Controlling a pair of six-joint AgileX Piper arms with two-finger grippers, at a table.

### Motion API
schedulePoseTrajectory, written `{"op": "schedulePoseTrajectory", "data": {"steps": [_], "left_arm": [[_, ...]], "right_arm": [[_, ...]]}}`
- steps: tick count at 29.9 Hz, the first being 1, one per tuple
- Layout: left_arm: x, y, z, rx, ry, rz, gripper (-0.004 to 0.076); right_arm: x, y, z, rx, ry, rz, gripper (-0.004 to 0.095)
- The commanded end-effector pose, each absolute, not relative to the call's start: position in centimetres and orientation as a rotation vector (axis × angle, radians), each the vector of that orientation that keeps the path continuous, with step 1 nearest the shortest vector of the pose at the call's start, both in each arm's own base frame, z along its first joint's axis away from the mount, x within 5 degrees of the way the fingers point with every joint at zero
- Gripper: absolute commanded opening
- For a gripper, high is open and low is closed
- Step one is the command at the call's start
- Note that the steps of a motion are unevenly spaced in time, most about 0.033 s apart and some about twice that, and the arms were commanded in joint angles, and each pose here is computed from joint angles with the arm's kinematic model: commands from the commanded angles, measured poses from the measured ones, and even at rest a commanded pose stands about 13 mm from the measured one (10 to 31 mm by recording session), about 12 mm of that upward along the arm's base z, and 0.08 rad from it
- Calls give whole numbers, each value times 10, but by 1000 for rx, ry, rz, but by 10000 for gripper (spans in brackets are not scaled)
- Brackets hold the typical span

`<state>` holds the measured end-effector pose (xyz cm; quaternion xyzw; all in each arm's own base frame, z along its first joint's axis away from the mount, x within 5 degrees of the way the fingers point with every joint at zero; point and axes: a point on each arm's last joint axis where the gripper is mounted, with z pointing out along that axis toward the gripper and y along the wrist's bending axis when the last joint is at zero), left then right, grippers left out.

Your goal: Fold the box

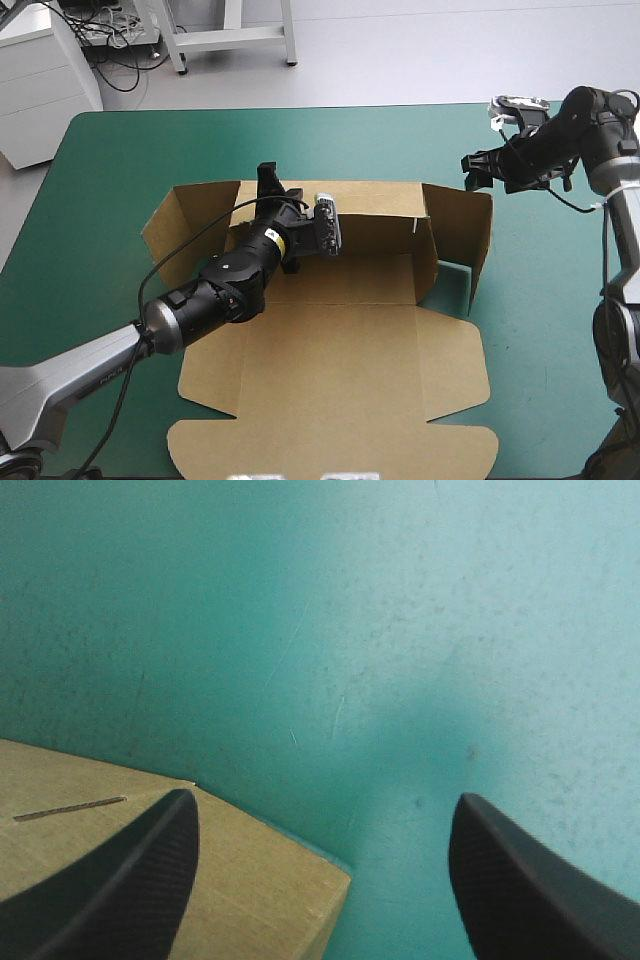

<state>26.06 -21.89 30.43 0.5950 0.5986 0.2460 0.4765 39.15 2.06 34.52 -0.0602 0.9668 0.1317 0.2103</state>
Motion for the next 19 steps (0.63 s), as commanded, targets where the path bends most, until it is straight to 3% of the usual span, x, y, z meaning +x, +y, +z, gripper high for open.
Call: {"op": "schedulePoseTrajectory", "data": {"steps": [1,9,19], "left_arm": [[259,-214,308,1368,1562,572,-32],[259,-214,308,1355,1571,562,-32],[259,-213,307,1346,1580,563,-32]], "right_arm": [[376,21,366,-186,2641,388,653],[356,27,339,-274,2705,488,653],[319,35,327,-372,2542,536,653]]}}
